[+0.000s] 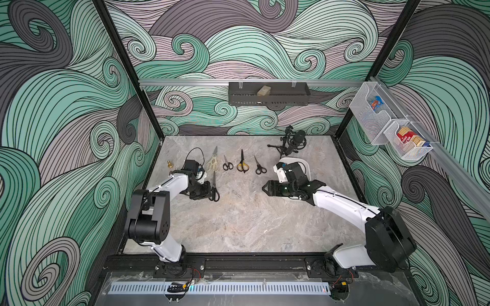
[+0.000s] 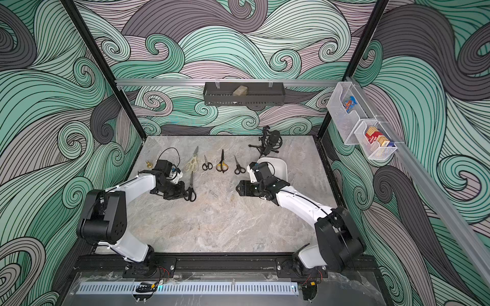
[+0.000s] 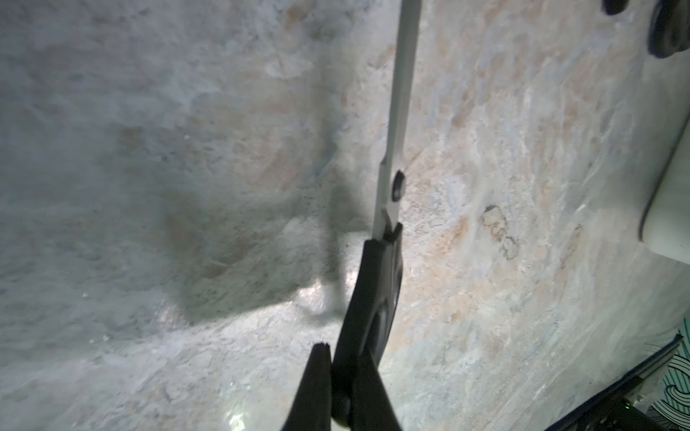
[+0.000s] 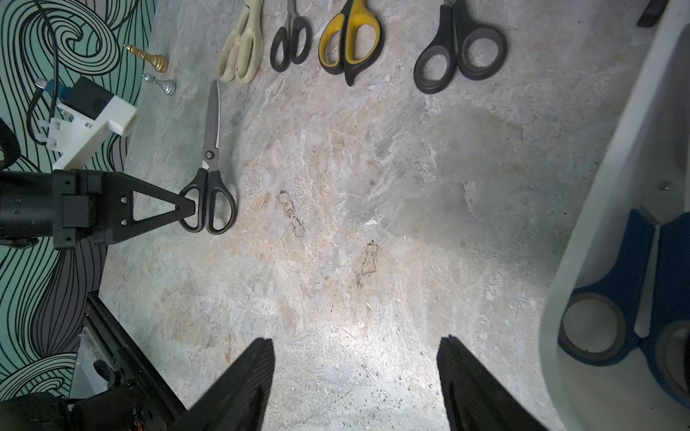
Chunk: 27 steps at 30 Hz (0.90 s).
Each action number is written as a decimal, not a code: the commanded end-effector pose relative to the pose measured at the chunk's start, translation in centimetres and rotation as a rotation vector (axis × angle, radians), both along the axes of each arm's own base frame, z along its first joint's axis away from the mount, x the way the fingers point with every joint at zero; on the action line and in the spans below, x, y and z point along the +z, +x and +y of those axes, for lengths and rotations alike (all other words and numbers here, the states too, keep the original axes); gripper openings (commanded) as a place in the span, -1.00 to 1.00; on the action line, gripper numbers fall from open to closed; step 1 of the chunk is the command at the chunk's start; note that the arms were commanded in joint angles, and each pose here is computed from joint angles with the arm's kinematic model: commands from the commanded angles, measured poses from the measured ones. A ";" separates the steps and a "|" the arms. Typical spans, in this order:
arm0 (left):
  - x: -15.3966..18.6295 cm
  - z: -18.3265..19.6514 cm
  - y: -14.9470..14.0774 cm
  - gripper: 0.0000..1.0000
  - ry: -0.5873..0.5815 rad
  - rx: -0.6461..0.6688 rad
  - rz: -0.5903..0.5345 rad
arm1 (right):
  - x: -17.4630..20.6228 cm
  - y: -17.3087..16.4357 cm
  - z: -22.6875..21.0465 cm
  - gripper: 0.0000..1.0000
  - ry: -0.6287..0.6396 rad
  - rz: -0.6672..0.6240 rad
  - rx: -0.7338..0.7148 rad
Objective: Take the scissors out of the storage box
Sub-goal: Place the scissors at the center of the board.
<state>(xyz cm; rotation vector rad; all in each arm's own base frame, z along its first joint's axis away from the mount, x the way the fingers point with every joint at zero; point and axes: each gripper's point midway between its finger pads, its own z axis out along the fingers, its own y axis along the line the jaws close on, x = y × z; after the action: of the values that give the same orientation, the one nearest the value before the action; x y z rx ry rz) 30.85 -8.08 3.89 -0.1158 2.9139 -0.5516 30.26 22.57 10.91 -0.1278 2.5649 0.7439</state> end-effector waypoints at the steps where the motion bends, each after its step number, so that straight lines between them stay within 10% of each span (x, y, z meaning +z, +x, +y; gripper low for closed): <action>1: -0.9 1.9 -0.4 -0.81 0.100 0.008 0.050 | -0.7 0.0 0.0 0.46 -0.021 0.016 0.024; 27: 1.2 3.9 1.3 -0.41 0.213 0.060 0.019 | -0.4 2.3 -3.0 0.46 -0.046 -0.009 -0.071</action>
<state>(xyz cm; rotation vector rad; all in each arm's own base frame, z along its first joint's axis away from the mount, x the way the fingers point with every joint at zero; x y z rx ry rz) 31.16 -4.51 3.19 -0.1713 2.9823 -0.2453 31.34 20.85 9.72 -0.0978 2.5867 0.6914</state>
